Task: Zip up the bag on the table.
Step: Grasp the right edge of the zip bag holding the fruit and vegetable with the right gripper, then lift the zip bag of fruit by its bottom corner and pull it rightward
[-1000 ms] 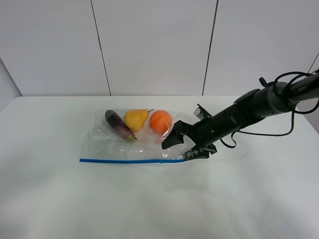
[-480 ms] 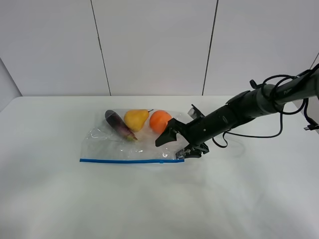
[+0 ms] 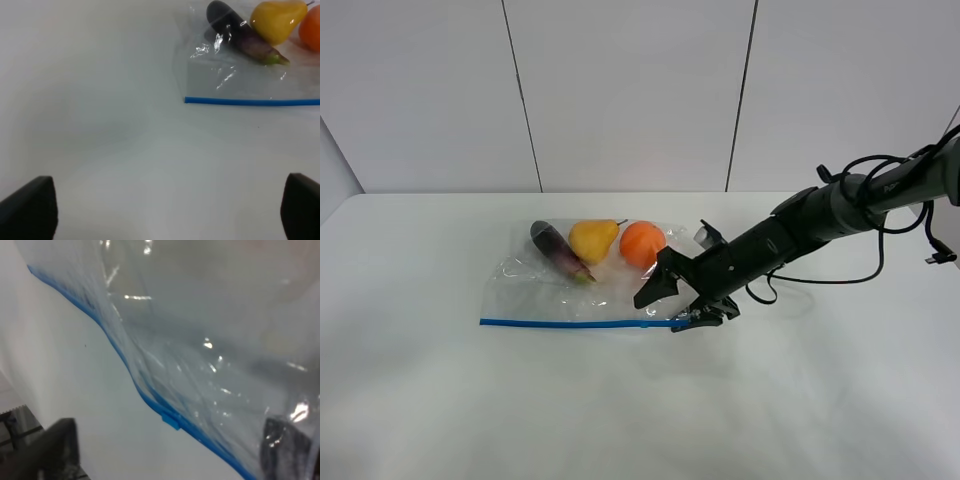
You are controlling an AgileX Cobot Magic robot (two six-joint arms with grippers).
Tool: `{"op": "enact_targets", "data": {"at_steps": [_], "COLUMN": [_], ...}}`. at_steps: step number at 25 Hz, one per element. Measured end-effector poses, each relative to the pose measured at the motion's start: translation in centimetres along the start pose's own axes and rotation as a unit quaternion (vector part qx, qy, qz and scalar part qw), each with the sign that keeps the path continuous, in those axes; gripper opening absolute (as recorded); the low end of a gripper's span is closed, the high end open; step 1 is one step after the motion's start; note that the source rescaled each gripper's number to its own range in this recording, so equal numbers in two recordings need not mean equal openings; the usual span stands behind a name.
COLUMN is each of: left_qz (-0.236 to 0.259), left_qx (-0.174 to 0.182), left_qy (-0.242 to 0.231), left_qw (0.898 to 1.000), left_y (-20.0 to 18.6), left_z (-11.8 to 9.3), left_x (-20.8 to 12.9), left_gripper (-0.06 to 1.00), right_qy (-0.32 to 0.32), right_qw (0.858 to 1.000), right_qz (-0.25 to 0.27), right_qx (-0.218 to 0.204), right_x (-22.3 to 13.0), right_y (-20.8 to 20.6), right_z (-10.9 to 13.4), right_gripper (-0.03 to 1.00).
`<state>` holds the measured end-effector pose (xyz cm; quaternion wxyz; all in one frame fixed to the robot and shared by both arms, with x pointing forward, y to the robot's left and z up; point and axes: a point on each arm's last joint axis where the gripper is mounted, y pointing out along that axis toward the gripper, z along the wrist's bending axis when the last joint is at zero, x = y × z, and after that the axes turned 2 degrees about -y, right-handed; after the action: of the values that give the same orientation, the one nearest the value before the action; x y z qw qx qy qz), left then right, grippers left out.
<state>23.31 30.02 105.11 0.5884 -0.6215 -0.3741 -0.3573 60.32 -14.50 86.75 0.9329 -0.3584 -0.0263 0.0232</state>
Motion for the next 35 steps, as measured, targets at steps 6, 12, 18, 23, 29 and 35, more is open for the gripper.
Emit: {"op": "enact_targets", "data": {"at_steps": [6, 12, 18, 23, 29, 35], "left_qz": [0.000, 0.000, 0.000, 0.000, 0.000, 0.000], "left_qx": [0.000, 0.000, 0.001, 0.001, 0.001, 0.001], "left_qy": [0.000, 0.000, 0.001, 0.001, 0.001, 0.001], "left_qw": [1.000, 1.000, 1.000, 1.000, 1.000, 1.000], "left_y": [0.00, 0.00, 0.00, 0.00, 0.00, 0.00], "left_z": [0.00, 0.00, 0.02, 0.02, 0.02, 0.02], "left_x": [0.00, 0.00, 0.00, 0.00, 0.00, 0.00], "left_gripper": [1.00, 1.00, 1.00, 1.00, 1.00, 1.00], "right_qy": [0.000, 0.000, -0.001, -0.001, -0.001, -0.001], "right_qw": [1.000, 1.000, 1.000, 1.000, 1.000, 1.000], "right_qz": [0.003, 0.005, 0.007, 0.008, 0.013, 0.016], "right_qx": [-0.001, -0.001, -0.001, 0.000, 0.004, 0.005], "right_x": [-0.06, -0.10, -0.12, -0.15, -0.24, -0.29], "right_y": [0.00, 0.00, 0.00, 0.00, 0.00, 0.00], "right_z": [-0.03, -0.02, -0.02, 0.00, 0.06, 0.10], "right_gripper": [0.51, 0.26, 0.13, 0.08, 0.04, 0.00]}}
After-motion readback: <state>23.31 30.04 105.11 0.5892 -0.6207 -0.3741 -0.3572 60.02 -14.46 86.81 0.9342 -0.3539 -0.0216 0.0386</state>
